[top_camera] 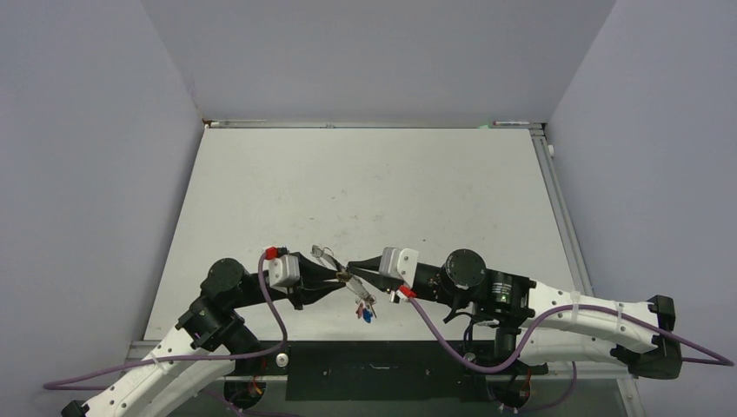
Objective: Put the keys on the keyring
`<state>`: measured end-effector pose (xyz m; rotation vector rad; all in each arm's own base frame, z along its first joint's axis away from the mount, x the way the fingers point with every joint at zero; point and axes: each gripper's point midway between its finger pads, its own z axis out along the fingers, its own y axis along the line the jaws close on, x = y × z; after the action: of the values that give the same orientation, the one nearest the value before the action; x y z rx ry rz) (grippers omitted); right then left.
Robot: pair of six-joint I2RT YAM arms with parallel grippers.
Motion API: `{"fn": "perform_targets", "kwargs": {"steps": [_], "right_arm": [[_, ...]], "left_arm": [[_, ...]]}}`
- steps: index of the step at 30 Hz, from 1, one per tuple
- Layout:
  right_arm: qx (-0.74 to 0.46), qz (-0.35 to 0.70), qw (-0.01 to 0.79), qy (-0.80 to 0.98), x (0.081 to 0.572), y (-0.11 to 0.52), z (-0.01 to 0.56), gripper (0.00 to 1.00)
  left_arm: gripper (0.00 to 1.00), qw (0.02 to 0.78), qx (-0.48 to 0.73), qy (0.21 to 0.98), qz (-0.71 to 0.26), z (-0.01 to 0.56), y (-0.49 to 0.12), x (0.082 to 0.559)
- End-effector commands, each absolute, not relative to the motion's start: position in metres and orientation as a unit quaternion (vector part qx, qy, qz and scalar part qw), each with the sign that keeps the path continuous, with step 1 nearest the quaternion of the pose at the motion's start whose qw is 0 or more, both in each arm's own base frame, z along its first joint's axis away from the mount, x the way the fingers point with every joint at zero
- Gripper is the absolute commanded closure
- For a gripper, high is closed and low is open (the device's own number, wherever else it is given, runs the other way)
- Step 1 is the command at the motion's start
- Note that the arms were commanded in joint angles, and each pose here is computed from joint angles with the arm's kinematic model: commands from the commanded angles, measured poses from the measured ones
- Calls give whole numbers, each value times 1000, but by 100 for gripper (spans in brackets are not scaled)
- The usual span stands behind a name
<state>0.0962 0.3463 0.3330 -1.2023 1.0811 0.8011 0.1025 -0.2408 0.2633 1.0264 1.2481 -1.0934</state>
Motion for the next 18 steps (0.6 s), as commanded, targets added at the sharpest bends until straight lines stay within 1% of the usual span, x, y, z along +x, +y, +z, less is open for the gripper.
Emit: {"fn": "perform_targets", "kwargs": {"steps": [1,11,13,14,15,18], "right_arm": [[-501,383,639,441,88,354,358,95],[-496,394,638,438,86,361,355,95],[-497,394,636,440,86,362,353,95],[-497,394,636,440,85,363,353,95],[-497,394,635,441,85,363,351,95],[-493,390,637,445,87,361,349,95]], "left_arm": [[82,577,436,506,-470,277,-241,99],[82,582,428,509,-468,278,-240,101],[87,587,423,510,-465,280,-238,103],[92,592,420,509,-463,282,-237,103],[99,596,417,509,-460,283,-236,104],[100,612,411,509,-445,287,-231,108]]}}
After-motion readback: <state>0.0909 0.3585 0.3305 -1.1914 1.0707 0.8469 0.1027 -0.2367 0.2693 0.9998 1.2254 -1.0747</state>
